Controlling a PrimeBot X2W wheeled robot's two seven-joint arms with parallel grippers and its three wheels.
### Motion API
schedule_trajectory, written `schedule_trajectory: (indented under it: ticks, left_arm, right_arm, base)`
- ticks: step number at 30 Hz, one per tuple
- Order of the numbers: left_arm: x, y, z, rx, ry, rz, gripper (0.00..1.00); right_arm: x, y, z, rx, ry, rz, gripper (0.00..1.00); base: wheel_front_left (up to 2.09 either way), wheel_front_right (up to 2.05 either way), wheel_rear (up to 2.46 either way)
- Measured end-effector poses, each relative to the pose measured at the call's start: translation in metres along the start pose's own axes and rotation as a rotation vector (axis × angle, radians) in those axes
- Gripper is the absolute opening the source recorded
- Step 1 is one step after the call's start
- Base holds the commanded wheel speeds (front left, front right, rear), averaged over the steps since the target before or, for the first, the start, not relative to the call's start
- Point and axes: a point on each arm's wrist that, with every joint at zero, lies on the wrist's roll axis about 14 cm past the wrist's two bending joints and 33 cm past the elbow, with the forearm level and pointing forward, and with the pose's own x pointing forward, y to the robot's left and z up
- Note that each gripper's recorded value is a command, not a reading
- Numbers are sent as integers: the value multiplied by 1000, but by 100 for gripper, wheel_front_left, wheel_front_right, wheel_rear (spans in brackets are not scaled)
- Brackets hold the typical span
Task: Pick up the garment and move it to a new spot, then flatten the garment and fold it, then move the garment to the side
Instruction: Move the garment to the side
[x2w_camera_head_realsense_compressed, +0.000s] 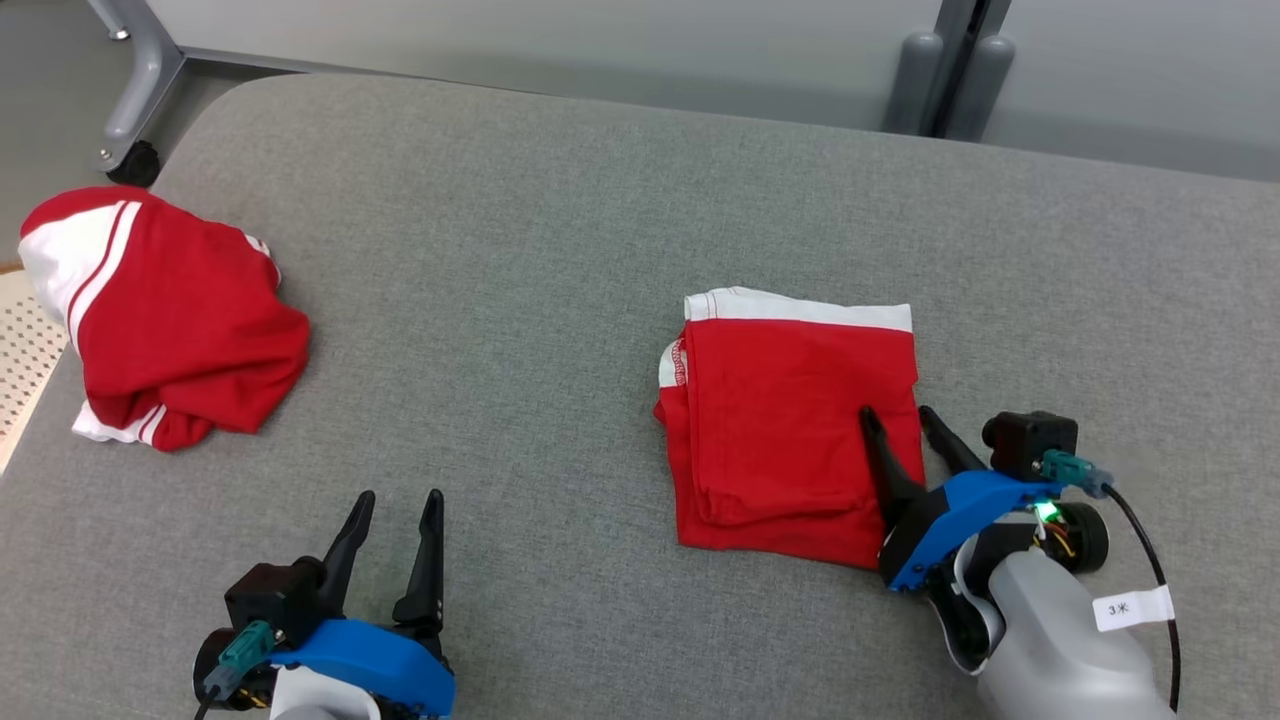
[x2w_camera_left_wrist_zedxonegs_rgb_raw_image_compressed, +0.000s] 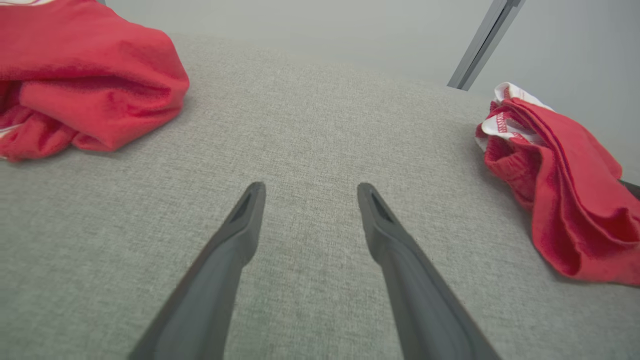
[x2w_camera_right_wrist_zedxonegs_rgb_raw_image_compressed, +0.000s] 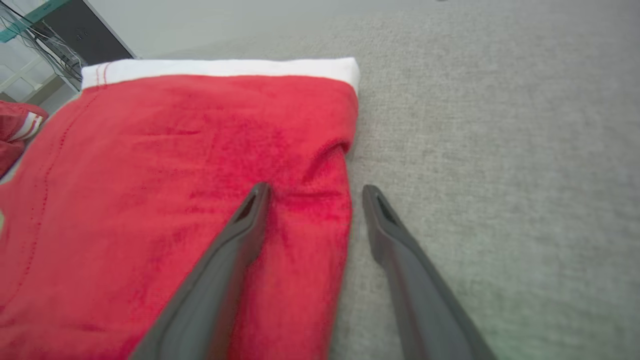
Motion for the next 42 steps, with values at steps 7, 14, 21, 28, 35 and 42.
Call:
schedule_trajectory:
  ticks: [7,14,21,28,35,42]
  left_arm:
    - [9,-11,0,-1,4,-39,100]
    - [27,-53,-3,27,17,-179,100]
    - [45,-125,-11,44,36,-395,100]
    - [45,-203,-25,50,74,-628,100]
    - [36,-255,-34,67,96,-803,100]
    - [33,-261,-40,84,116,-840,100]
  right_arm:
    - [-4,-4,6,16,-23,-8,0]
    - [-32,-35,16,31,-80,-88,0]
    - [-79,-76,17,47,-128,-211,0]
    - [-138,-110,11,114,-179,-353,0]
    - [-187,-131,8,119,-220,-471,0]
    - [-201,-147,8,63,-208,-528,0]
  base:
    - [0,0,0]
    - [0,0,0]
    - [0,0,0]
    - [0,0,0]
    - [0,0,0]
    - [0,0,0]
